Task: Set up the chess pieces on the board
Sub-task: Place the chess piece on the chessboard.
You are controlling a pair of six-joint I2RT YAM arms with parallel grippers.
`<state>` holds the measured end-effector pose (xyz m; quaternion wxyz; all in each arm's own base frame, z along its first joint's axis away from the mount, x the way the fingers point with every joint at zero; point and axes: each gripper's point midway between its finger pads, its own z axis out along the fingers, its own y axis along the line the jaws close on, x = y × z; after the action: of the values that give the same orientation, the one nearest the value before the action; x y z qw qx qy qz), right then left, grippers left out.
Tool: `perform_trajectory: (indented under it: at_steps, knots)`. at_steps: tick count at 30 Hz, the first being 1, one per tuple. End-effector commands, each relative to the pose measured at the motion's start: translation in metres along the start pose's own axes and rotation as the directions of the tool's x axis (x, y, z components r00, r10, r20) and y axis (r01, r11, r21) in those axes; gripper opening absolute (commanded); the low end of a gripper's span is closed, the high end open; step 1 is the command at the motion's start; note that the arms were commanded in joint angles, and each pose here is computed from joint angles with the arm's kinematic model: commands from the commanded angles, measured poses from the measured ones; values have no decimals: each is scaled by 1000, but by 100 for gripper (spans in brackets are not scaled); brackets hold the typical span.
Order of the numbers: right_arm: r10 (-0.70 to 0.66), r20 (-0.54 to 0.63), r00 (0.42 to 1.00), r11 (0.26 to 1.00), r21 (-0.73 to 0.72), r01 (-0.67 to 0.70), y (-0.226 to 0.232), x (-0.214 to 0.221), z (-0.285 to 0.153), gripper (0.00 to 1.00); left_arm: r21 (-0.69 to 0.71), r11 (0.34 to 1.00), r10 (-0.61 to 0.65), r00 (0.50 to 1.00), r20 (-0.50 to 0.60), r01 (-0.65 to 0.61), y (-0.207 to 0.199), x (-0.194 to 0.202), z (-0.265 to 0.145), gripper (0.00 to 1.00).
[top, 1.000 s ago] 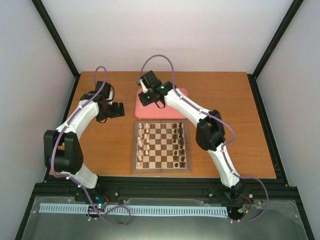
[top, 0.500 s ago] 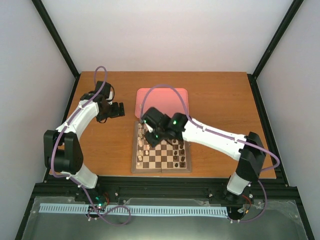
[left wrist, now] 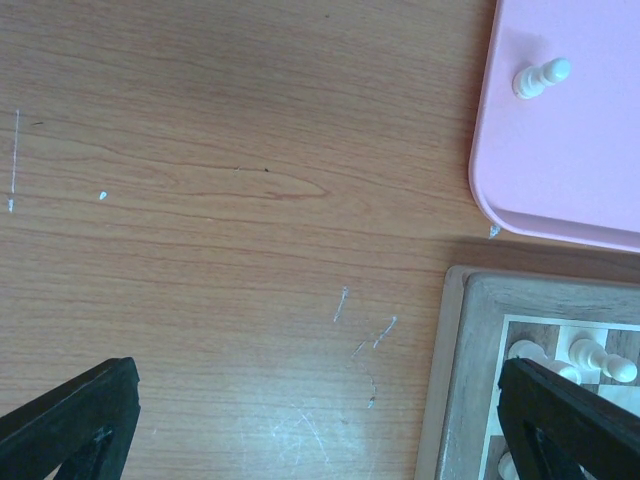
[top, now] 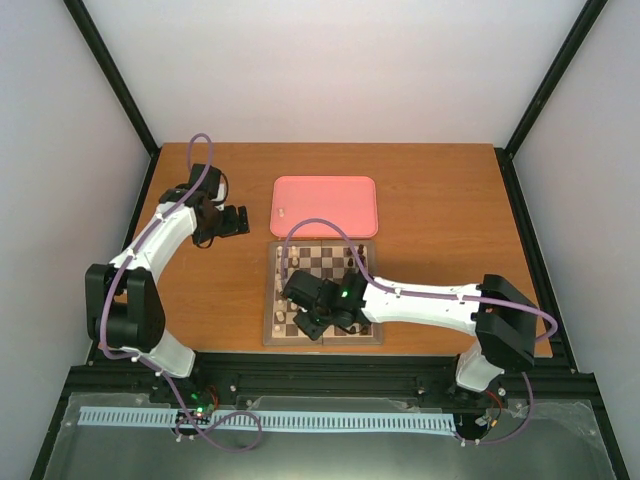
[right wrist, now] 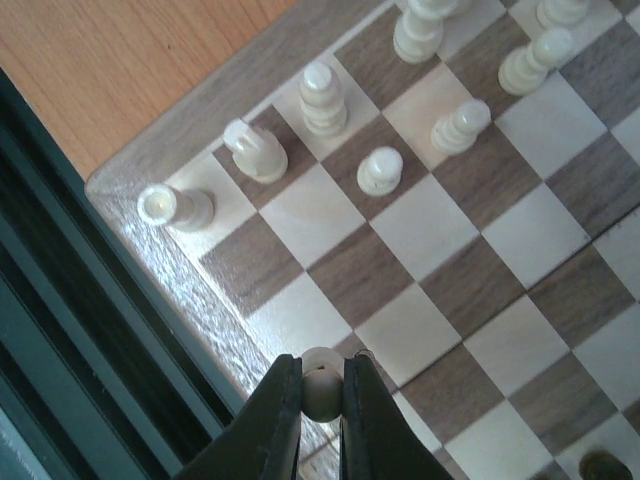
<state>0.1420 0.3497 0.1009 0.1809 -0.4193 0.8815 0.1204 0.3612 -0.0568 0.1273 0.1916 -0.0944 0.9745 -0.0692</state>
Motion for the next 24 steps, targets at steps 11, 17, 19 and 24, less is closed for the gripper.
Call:
perform_trajectory:
  at_steps: [11,17,19,24]
  knots:
    - [-54,56,997,999,3,54,15,-22,29,3,19,1000,12,998,64,-13,-5,-7,-17,100]
    - [-74,57,996,997,3,74,18,-29,33,3,24,1000,10,998,66,-12,-5,-7,-17,100]
    - [-78,58,995,997,7,78,18,-32,34,3,25,1000,10,998,66,-12,-5,-7,-18,100]
    - [-96,40,995,995,8,95,20,-34,41,3,30,999,11,998,66,-13,-7,-7,-17,100]
